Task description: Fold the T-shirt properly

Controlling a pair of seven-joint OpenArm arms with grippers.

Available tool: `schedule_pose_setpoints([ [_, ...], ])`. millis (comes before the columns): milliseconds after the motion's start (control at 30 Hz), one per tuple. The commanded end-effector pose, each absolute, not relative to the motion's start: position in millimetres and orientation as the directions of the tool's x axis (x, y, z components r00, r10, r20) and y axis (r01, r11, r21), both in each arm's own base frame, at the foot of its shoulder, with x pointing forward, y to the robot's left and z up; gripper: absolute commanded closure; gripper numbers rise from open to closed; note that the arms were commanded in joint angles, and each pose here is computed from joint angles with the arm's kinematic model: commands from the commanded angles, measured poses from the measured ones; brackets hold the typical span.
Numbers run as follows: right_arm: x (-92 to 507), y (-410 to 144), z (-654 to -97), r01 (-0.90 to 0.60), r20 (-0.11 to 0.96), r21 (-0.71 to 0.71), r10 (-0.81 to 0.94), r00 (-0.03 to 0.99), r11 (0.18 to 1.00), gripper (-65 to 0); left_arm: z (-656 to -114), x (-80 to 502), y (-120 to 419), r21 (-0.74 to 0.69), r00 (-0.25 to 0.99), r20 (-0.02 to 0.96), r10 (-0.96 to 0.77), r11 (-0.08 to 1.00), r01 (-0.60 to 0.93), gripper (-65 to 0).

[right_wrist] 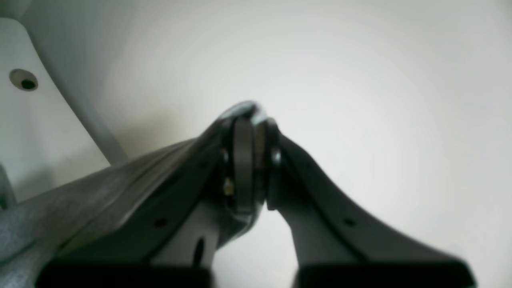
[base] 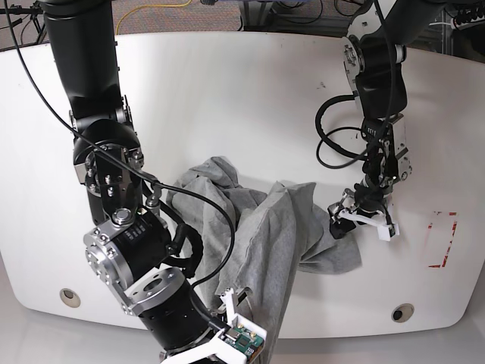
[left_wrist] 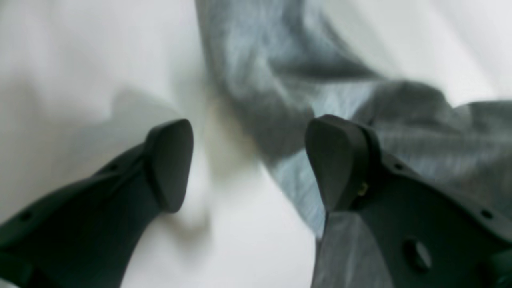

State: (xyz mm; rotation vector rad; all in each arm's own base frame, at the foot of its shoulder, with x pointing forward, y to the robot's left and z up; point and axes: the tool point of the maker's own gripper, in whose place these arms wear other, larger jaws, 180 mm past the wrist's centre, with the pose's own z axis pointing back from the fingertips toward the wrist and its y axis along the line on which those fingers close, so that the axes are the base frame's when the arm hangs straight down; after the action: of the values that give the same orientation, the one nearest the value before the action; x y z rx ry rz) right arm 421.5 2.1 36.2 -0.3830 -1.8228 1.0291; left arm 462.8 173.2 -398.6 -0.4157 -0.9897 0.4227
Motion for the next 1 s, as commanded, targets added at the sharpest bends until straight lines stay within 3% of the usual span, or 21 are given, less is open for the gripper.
schedule_pose_setpoints([
  [0, 416, 1, 59, -0.130, 0.578, -0.780, 0.625, -0.524, 0.613, 0.0, -384, 478, 172, -0.554, 0.440, 0.707, 0.554, 0.820, -0.143, -44.7],
  [600, 417, 1, 51, -0.147, 0.589, -0.776, 0.623, -0.514, 0.613, 0.0, -400, 488, 128, -0.643, 0.489, 0.609, 0.625, 0.750, -0.157, -42.9],
  [900, 420, -6, 38, -0.162, 0.611, -0.766, 0.627, -0.484, 0.622, 0.0, -403, 486, 127, -0.642, 0.482, 0.610, 0.628, 0.749, -0.163, -3.2],
  [967, 421, -10, 40, -0.154, 0.617, -0.759, 0.624, -0.480, 0.632, 0.0, -404, 486, 128, -0.640, 0.481, 0.611, 0.629, 0.750, -0.166, 0.0],
])
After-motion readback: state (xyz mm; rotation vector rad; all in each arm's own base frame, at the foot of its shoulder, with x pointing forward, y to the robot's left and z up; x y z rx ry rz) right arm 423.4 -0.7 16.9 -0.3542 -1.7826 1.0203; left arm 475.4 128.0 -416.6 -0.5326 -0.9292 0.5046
